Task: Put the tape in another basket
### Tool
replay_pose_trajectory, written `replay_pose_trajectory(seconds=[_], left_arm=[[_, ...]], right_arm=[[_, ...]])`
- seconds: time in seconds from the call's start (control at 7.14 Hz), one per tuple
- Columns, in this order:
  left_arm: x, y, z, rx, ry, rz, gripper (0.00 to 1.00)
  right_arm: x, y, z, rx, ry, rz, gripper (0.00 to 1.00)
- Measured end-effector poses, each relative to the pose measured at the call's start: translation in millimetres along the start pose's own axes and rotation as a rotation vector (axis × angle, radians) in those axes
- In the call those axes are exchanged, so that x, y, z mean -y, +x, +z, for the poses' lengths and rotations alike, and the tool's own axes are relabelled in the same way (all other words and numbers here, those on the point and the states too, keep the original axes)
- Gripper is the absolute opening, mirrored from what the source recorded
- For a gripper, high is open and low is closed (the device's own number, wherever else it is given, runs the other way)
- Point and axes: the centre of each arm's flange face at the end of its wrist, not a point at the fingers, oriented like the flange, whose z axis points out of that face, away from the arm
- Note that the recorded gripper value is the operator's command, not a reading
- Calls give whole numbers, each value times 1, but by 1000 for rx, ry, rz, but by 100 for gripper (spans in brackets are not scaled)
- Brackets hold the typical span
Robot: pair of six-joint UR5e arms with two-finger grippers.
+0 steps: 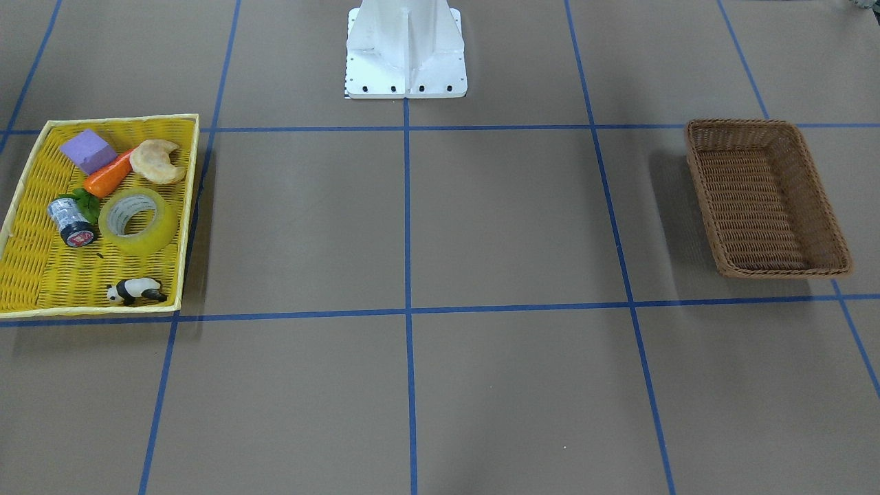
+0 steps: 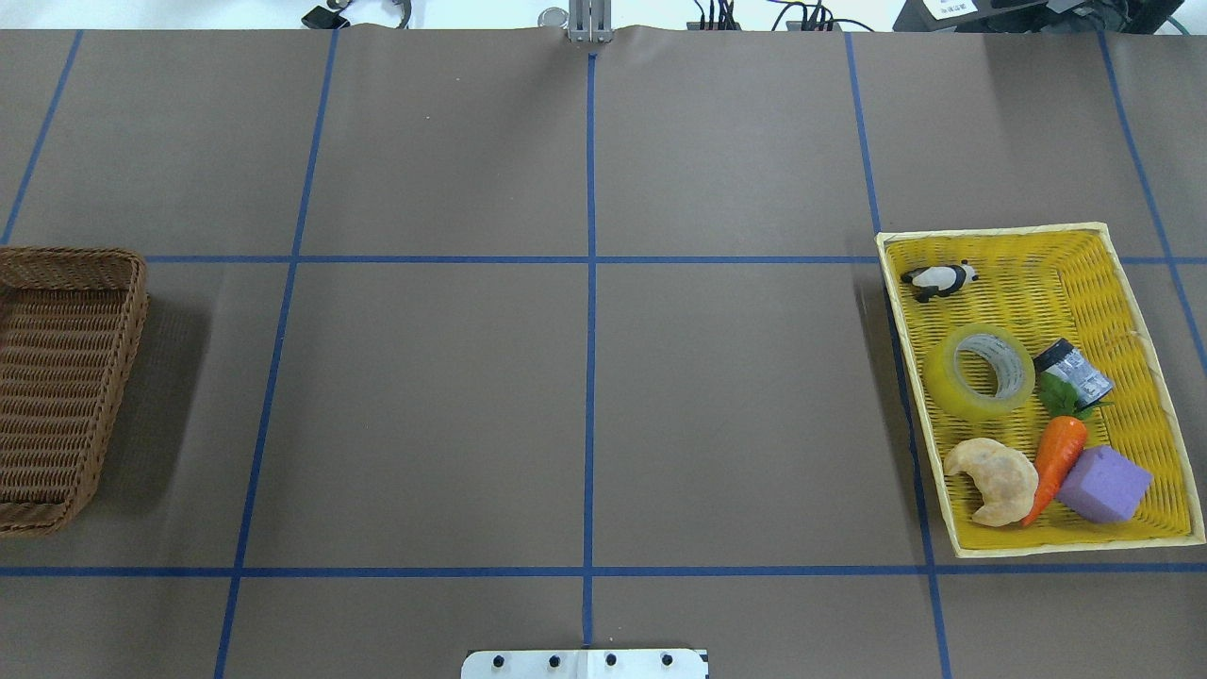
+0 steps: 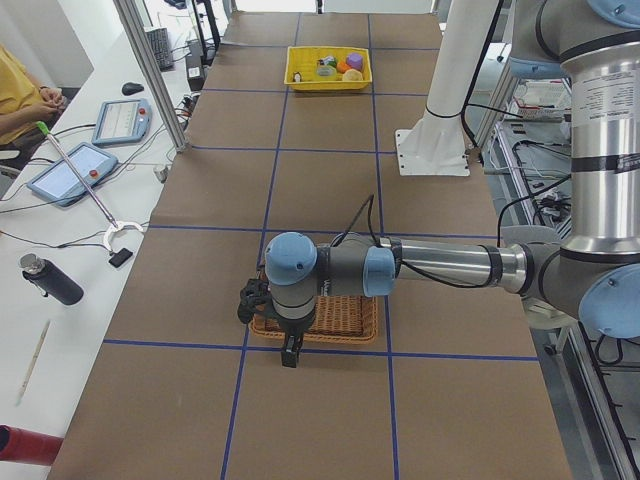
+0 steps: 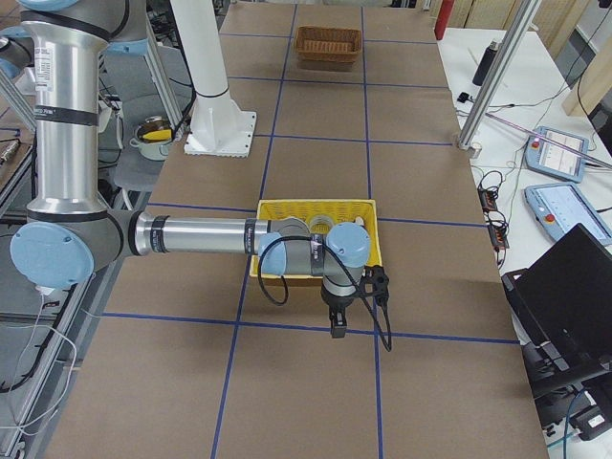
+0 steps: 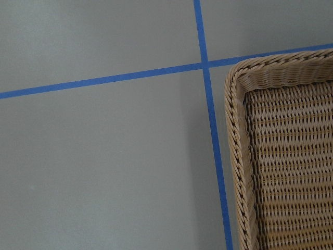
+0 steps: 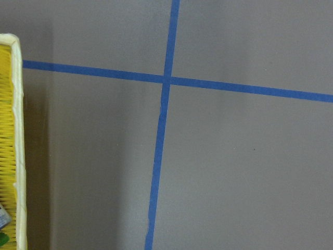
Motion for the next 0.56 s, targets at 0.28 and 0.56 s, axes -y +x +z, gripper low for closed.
replay_pose_trajectory(seconds=[0.28,0.56], left_arm=[[0,1,-1,0,2,2,99],[0,2,-2,1,4,4,99]], right_arm=[[1,0,0,0,1,2,100],[2,-3,-3,4,7,2,100]])
